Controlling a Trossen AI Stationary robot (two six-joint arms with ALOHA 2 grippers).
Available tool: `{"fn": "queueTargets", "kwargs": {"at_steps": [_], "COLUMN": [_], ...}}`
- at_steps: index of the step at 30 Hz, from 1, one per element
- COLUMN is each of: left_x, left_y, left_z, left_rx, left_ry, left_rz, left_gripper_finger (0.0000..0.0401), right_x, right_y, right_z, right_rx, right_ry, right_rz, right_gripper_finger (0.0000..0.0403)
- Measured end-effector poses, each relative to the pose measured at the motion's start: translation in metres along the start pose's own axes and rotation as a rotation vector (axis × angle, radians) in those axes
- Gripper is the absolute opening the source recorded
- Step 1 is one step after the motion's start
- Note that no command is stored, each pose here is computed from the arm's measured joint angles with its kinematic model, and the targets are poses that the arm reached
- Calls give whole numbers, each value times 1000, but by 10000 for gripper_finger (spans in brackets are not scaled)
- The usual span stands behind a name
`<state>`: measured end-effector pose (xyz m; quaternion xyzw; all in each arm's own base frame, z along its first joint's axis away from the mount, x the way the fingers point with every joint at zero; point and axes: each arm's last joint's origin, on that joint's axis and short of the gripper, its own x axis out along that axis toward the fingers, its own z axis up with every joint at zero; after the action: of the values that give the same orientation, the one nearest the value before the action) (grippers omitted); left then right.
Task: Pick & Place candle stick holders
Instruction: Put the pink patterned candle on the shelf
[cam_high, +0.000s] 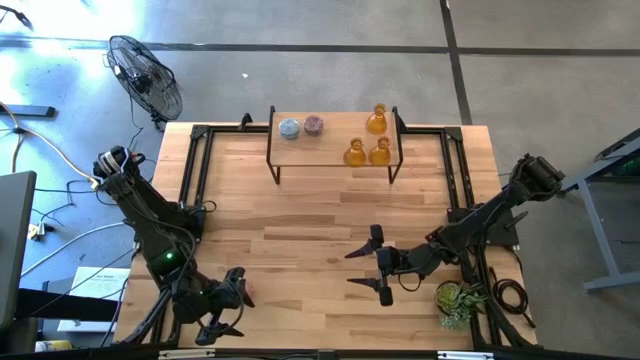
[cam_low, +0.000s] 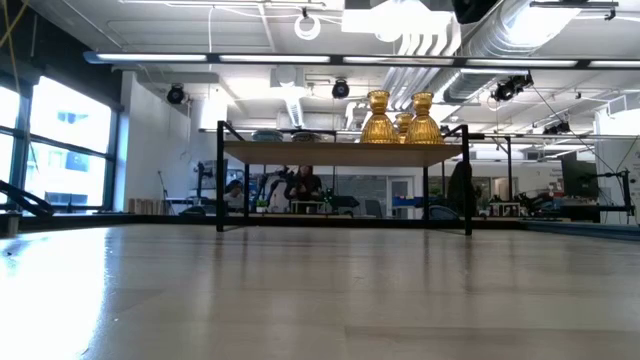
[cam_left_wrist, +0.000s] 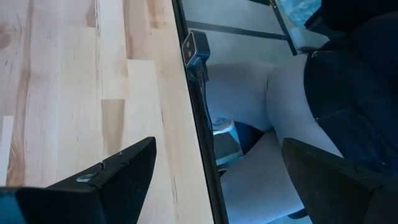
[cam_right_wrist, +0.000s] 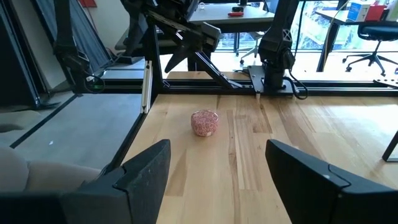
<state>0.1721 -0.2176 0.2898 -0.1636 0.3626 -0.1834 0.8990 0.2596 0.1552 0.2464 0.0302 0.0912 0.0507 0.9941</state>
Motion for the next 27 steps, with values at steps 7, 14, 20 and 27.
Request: {"fn": "queueTargets", "kwargs": {"at_steps": [7, 14, 20, 27], "left_x": [0, -2, -7, -7], "left_y": [-1, 2, 3, 5], "left_z": [-1, 2, 2, 0], "left_rx": [1, -58, -35, -28], "left_ry": [40, -60, -40, -19], "left_rz": [-42, 64, 43, 67], "left_gripper_finger": [343, 343, 343, 343], "right_x": [0, 0, 0, 0], "right_y": [0, 0, 0, 0], "right_z": [0, 0, 0, 0], "right_rx": [17, 21, 29, 38], "right_ry": [0, -1, 0, 2], "right_rz": [-2, -7, -7, -7], "right_gripper_finger": [259, 259, 259, 259]}}
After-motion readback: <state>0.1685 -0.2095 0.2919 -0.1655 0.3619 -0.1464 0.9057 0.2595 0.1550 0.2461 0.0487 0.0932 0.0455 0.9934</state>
